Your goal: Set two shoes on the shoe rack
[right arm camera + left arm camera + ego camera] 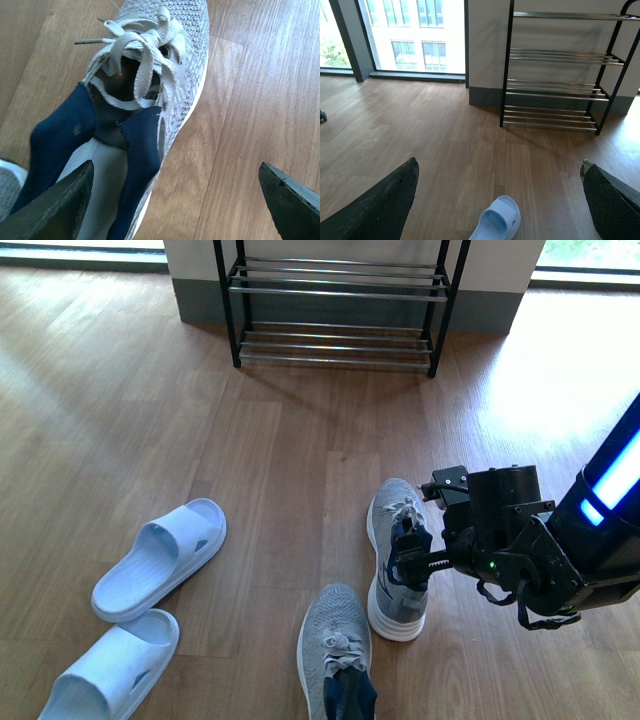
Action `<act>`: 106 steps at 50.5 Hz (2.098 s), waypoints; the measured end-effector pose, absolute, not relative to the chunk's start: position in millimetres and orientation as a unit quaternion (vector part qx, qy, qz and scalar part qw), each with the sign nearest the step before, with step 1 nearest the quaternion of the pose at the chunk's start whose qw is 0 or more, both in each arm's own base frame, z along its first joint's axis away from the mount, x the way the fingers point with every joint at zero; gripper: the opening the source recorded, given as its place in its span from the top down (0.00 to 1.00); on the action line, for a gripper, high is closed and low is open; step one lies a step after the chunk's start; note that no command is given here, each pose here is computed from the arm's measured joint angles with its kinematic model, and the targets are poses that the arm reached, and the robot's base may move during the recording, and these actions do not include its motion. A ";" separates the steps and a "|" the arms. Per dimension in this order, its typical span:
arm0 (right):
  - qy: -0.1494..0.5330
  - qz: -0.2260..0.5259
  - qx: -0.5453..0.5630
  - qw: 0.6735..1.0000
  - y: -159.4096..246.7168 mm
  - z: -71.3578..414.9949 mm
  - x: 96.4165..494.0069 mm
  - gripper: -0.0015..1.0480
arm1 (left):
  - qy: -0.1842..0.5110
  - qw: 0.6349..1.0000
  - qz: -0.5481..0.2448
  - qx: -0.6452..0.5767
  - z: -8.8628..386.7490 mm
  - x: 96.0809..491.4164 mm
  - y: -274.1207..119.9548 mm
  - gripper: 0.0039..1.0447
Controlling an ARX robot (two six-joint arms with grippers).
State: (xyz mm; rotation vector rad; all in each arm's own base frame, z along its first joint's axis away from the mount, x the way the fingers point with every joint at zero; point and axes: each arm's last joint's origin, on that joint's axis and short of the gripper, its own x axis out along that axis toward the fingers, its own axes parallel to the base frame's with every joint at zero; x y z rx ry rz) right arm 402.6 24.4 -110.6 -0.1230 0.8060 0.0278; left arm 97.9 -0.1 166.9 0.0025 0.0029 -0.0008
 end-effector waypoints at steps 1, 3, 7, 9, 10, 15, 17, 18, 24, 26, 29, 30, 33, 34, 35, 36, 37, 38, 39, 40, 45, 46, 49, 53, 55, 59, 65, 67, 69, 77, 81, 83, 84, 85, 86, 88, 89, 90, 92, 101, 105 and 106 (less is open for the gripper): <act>0.392 0.011 -0.060 0.918 23.8 -112.3 404.6 0.09 | 0.001 1.000 0.000 0.001 166.9 97.9 -0.1 0.09; 0.392 0.006 -0.063 0.918 23.1 -114.5 406.7 0.09 | 0.001 1.000 0.000 0.001 166.9 97.9 -0.1 0.09; 0.391 -0.005 -0.069 0.918 23.2 -118.7 411.3 0.20 | 0.001 1.000 0.000 0.001 166.9 97.9 -0.1 0.09; 0.391 -0.010 -0.072 0.917 24.0 -120.1 412.5 0.27 | 0.001 1.000 0.000 0.001 166.9 97.9 -0.1 0.09; 0.394 -0.012 -0.073 0.916 24.9 -121.4 412.6 0.32 | 0.001 1.000 0.000 0.001 166.9 97.9 -0.1 0.09; 0.404 -0.022 -0.072 0.912 26.2 -123.8 412.6 0.50 | 0.001 1.000 0.000 0.001 166.9 97.9 -0.1 0.09; 0.409 -0.028 -0.068 0.909 26.2 -124.3 412.5 0.57 | 0.001 1.000 0.000 0.001 166.9 97.9 -0.1 0.09; 0.411 -0.031 -0.066 0.908 25.9 -124.4 412.7 0.62 | 0.001 1.000 0.000 0.001 166.9 97.9 -0.1 0.09; 0.420 -0.046 -0.050 0.905 23.5 -125.6 411.2 0.81 | 0.001 1.000 0.000 0.001 166.9 97.9 -0.1 0.09; 0.423 -0.053 -0.044 0.903 21.5 -125.6 409.7 0.88 | 0.001 1.000 0.000 0.001 166.9 97.9 -0.1 0.09; 0.427 -0.060 -0.035 0.902 19.1 -124.2 406.7 0.96 | 0.001 1.000 0.000 0.001 166.9 97.9 -0.1 0.09; 0.430 -0.063 -0.032 0.900 17.2 -122.6 404.4 0.98 | 0.001 1.000 0.000 0.001 166.9 97.9 -0.1 0.09; 0.435 -0.072 -0.023 0.897 12.7 -117.9 397.9 0.98 | 0.001 1.000 0.000 0.001 166.9 97.9 -0.1 0.09; 0.437 -0.074 -0.023 0.896 11.1 -116.0 395.6 0.98 | 0.001 1.000 0.000 0.001 166.9 97.9 -0.1 0.09; 0.439 -0.079 -0.024 0.895 9.4 -113.8 392.7 0.99 | 0.001 1.000 0.000 0.001 166.9 97.9 -0.1 0.09; 0.440 -0.082 -0.025 0.894 8.6 -112.4 391.5 0.99 | 0.001 1.000 0.000 0.001 166.9 97.9 -0.1 0.09; 0.442 -0.084 -0.025 0.893 6.7 -109.5 388.5 0.99 | 0.001 1.000 0.000 0.001 166.9 97.9 -0.1 0.09; 0.442 -0.085 -0.025 0.892 5.8 -107.8 387.1 0.99 | 0.001 1.000 0.000 0.001 166.9 97.9 -0.1 0.09; 0.443 -0.087 -0.023 0.892 3.2 -103.8 384.6 0.99 | 0.001 1.000 0.000 0.001 166.9 97.9 -0.1 0.09; 0.444 -0.088 -0.023 0.891 2.2 -101.8 383.2 0.99 | 0.001 1.000 0.000 0.001 166.9 97.9 -0.1 0.09; 0.437 -0.092 -0.035 0.894 -6.5 -75.8 372.2 0.99 | 0.001 1.000 0.000 0.001 166.9 97.9 -0.1 0.09; 0.433 -0.092 -0.038 0.896 -8.5 -68.8 369.5 0.99 | 0.001 1.000 0.000 0.001 166.9 97.9 -0.1 0.09; 0.420 -0.091 -0.048 0.902 -14.7 -41.9 358.7 0.99 | 0.001 1.000 0.000 0.001 166.9 97.9 -0.1 0.09; 0.392 -0.084 -0.067 0.914 -24.3 1.5 339.0 0.99 | 0.001 1.000 0.000 0.001 166.9 97.9 -0.1 0.09; 0.379 -0.075 -0.073 0.920 -28.8 22.4 326.7 0.99 | 0.001 1.000 0.000 0.001 166.9 97.9 -0.1 0.09; 0.361 -0.064 -0.085 0.927 -35.1 54.1 302.4 0.99 | 0.001 1.000 0.000 0.001 166.9 97.9 -0.1 0.09; 0.345 -0.043 -0.091 0.933 -40.3 98.6 260.9 0.99 | 0.001 1.000 0.000 0.001 166.9 97.9 -0.1 0.09; 0.335 -0.038 -0.091 0.937 -41.7 116.8 243.9 0.99 | 0.001 1.000 0.000 0.001 166.9 97.9 -0.1 0.09; 0.322 -0.032 -0.092 0.942 -42.6 135.7 227.6 0.99 | 0.001 1.000 0.000 0.001 166.9 97.9 -0.1 0.09; 0.240 -0.025 -0.097 0.965 -42.9 200.7 168.8 0.99 | 0.001 1.000 0.000 0.001 166.9 97.9 -0.1 0.09; 0.202 -0.028 -0.094 0.974 -41.2 220.5 134.7 0.99 | 0.001 1.000 0.000 0.001 166.9 97.9 -0.1 0.09; 0.190 -0.036 -0.096 0.976 -40.3 224.7 126.2 0.99 | 0.001 1.000 0.000 0.001 166.9 97.9 -0.1 0.09; 0.187 -0.037 -0.097 0.977 -40.0 225.5 124.9 0.99 | 0.001 1.000 0.000 0.001 166.9 97.9 -0.1 0.09; 0.181 -0.040 -0.099 0.978 -39.7 227.1 122.8 0.99 | 0.001 1.000 0.000 0.001 166.9 97.9 -0.1 0.09; 0.176 -0.041 -0.100 0.978 -39.5 228.6 121.6 0.99 | 0.001 1.000 0.000 0.001 166.9 97.9 -0.1 0.09; 0.172 -0.043 -0.101 0.979 -39.5 230.1 120.8 0.99 | 0.001 1.000 0.000 0.001 166.9 97.9 -0.1 0.09; 0.172 -0.043 -0.101 0.979 -39.5 230.2 120.8 0.99 | 0.001 1.000 0.000 0.001 166.9 97.9 -0.1 0.09; 0.172 -0.042 -0.101 0.979 -39.5 230.2 120.7 0.99 | 0.001 1.000 0.000 0.001 166.9 97.9 -0.1 0.09; 0.172 -0.042 -0.101 0.979 -39.5 230.2 120.7 0.99 | 0.001 1.000 0.000 0.001 166.9 97.9 -0.1 0.09; 0.019 -0.013 -0.035 0.999 -29.4 214.0 117.2 0.99 | 0.001 1.000 -0.001 0.001 166.9 97.9 -0.1 0.09; 0.012 -0.007 -0.016 1.000 -22.9 206.5 114.7 0.99 | 0.001 1.000 0.000 0.001 166.9 97.9 -0.1 0.09; 0.013 -0.006 -0.014 1.000 -21.7 204.4 114.4 0.99 | 0.001 1.000 0.000 0.001 166.9 97.9 -0.1 0.09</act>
